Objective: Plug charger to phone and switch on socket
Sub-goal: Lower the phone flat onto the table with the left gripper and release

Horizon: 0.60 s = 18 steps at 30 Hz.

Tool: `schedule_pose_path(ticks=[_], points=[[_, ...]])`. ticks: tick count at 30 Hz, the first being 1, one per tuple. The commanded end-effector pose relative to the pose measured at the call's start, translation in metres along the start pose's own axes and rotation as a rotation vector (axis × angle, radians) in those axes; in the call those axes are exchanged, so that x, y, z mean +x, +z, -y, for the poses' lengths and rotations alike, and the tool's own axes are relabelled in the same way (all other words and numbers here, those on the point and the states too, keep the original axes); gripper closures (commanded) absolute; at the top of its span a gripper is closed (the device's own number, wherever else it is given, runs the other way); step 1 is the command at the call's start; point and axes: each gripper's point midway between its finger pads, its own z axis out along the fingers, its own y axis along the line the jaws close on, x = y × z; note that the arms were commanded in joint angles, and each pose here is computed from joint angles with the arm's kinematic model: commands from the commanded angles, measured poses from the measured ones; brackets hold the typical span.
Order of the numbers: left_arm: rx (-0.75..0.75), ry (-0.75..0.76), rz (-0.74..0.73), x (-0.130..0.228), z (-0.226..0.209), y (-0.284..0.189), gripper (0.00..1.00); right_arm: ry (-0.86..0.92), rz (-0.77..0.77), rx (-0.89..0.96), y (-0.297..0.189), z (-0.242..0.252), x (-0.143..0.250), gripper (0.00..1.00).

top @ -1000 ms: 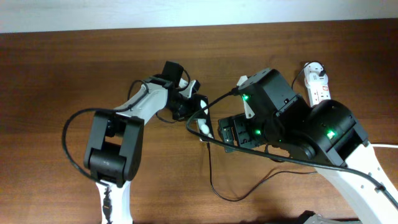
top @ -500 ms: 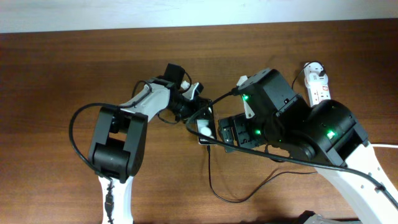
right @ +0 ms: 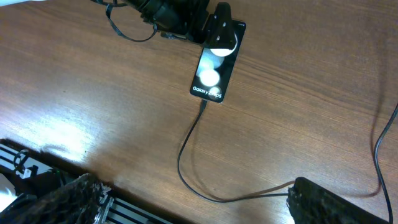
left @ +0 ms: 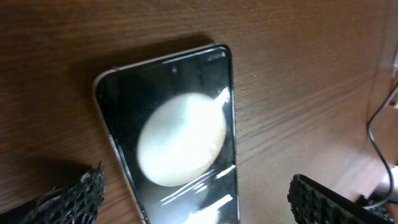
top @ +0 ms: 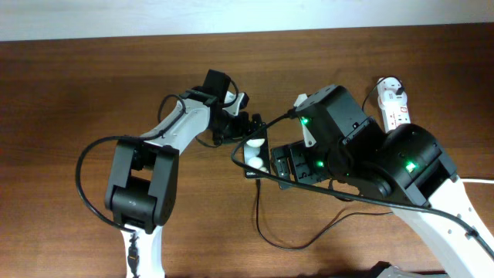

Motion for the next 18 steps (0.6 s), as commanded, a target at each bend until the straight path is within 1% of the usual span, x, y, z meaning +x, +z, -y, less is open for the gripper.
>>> schedule_pose_path(ticks=[1,4,5,6,9,12,13,15,17,18], points=[[-0.31,-0.056,-0.062,0.024,-0.079,0.023,0.01,0.005,0.011,0.011,-0.001,0.002,-0.003,0.01],[-0.531,-0.061,-0.075,0.031,-0.114,0.007,0.01,0.005,0.011,0.011,-0.001,0.002,-0.003,0.01],[-0.584,-0.06,-0.078,0.033,-0.122,0.001,0.01,0.005,0.011,0.011,-0.001,0.002,-0.003,0.01],[-0.61,-0.063,-0.091,0.037,-0.126,-0.001,0.01,0.005,0.011,0.011,-0.001,0.002,-0.003,0.01],[-0.619,-0.06,-0.129,0.044,-0.132,-0.007,0.01,0.005,0.011,0.011,-0.001,0.002,-0.003,0.01],[-0.628,-0.15,-0.152,0.048,-0.15,-0.036,0.01,0.005,0.011,0.011,-0.001,0.002,-0.003,0.01],[-0.624,-0.173,-0.121,0.042,-0.151,-0.055,0.01,0.005,0.011,0.011,-0.001,0.002,-0.003,0.01],[-0.605,-0.182,0.024,0.022,-0.136,-0.108,0.01,0.005,0.011,0.011,-0.001,0.002,-0.003,0.01],[-0.574,-0.132,0.235,0.005,-0.095,-0.177,0.01,0.005,0.011,0.011,-0.001,0.002,-0.003,0.01],[-0.558,-0.104,0.327,0.004,-0.075,-0.208,0.01,0.005,0.011,0.011,-0.001,0.002,-0.003,0.01]])
